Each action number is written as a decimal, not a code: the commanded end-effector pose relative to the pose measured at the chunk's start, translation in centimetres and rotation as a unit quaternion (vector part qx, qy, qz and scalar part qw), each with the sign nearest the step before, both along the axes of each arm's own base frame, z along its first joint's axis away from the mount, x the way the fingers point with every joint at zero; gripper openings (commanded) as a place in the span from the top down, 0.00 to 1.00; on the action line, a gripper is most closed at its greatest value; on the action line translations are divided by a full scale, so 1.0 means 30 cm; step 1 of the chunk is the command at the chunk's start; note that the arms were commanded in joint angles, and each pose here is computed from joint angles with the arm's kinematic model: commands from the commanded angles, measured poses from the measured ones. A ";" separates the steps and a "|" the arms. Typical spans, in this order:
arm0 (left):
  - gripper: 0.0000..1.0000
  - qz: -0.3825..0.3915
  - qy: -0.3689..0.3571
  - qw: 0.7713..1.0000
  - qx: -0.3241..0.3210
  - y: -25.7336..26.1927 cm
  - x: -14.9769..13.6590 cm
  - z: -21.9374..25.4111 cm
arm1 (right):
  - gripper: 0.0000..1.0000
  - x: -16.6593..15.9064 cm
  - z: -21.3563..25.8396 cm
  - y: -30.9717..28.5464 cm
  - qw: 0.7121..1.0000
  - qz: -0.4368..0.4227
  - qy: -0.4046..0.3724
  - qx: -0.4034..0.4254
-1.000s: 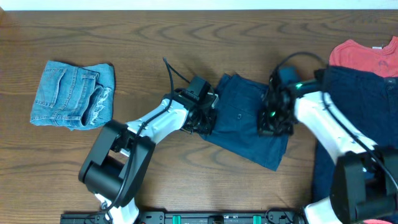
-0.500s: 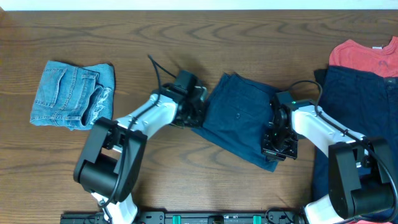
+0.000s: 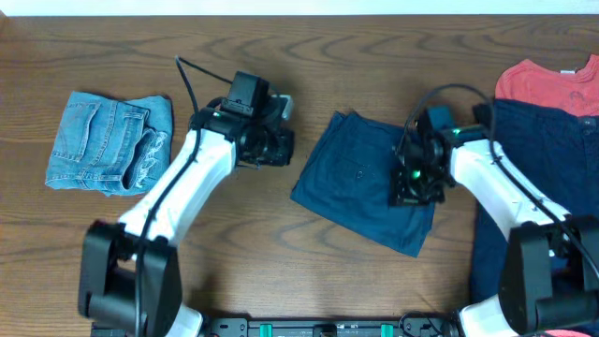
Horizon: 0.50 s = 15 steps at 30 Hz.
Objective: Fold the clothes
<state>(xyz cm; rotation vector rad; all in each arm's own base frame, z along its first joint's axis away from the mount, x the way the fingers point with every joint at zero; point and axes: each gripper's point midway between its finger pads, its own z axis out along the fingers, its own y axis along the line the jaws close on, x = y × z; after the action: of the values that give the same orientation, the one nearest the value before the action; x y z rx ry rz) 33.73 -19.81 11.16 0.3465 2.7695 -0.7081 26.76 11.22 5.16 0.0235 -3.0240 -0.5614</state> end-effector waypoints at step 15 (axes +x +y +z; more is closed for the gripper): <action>0.94 0.103 0.224 0.966 0.074 -0.145 -0.223 -0.441 | 0.93 0.344 0.159 -0.201 0.971 -0.170 -0.166 -0.031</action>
<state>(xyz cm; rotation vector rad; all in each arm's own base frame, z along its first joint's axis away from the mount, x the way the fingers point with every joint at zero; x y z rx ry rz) 26.99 -26.06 0.52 0.1597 3.1505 -0.7148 36.86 5.29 9.39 -0.4245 -3.3847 -0.5371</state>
